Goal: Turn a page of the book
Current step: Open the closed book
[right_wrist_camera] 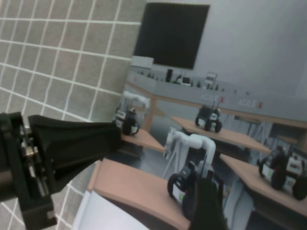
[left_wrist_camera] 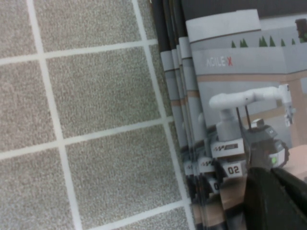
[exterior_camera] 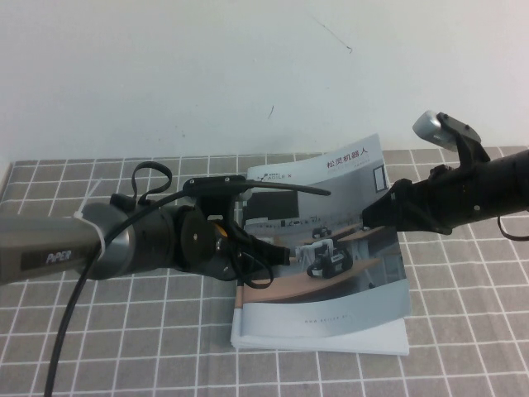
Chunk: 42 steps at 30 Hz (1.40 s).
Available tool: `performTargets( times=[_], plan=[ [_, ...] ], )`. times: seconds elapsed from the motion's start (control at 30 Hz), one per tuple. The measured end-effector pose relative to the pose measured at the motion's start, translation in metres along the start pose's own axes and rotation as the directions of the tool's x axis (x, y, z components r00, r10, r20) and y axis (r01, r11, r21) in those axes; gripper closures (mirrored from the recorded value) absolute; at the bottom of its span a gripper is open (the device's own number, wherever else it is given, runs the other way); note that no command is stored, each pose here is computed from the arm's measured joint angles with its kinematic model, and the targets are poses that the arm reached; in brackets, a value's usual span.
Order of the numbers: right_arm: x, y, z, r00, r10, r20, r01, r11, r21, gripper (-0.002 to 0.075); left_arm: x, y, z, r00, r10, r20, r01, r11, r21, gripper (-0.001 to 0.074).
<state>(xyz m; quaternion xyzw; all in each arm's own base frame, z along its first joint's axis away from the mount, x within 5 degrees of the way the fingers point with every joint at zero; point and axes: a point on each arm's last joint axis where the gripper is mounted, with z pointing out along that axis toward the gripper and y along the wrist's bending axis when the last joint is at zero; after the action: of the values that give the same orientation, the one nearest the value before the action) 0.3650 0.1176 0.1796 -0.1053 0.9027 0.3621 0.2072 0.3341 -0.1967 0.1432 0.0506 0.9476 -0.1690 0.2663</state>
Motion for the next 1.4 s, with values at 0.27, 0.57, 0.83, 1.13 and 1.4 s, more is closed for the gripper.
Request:
performTargets(
  times=[0.27, 0.57, 0.83, 1.13, 1.4],
  plan=[
    [0.0, 0.003, -0.001, 1.0, -0.009, -0.014, 0.008, 1.0, -0.026, 0.0305, 0.0, 0.0, 0.0, 1.0, 0.004, 0.0, -0.004, 1.0, 0.0, 0.0738],
    [0.001, 0.008, -0.004, 1.0, -0.02, -0.023, 0.018, 0.999, -0.049, 0.0337, 0.0, 0.0, 0.0, 1.0, 0.004, 0.0, -0.004, 1.0, 0.0, 0.0738],
    [-0.007, 0.015, -0.009, 0.996, -0.063, -0.061, 0.059, 0.995, -0.075, 0.0339, 0.0, 0.0, 0.0, 1.0, 0.004, 0.0, -0.004, 1.0, 0.0, 0.0738],
    [-0.01, 0.016, -0.012, 0.99, -0.092, -0.106, 0.088, 0.995, -0.04, 0.034, 0.0, 0.0, 0.0, 1.0, 0.004, 0.0, -0.004, 1.0, 0.0, 0.0738],
    [-0.014, 0.018, -0.016, 0.984, -0.105, -0.14, 0.105, 0.994, -0.011, 0.034, 0.0, 0.0, 0.0, 1.0, 0.004, 0.0, -0.004, 1.0, 0.0, 0.0738]
  ],
)
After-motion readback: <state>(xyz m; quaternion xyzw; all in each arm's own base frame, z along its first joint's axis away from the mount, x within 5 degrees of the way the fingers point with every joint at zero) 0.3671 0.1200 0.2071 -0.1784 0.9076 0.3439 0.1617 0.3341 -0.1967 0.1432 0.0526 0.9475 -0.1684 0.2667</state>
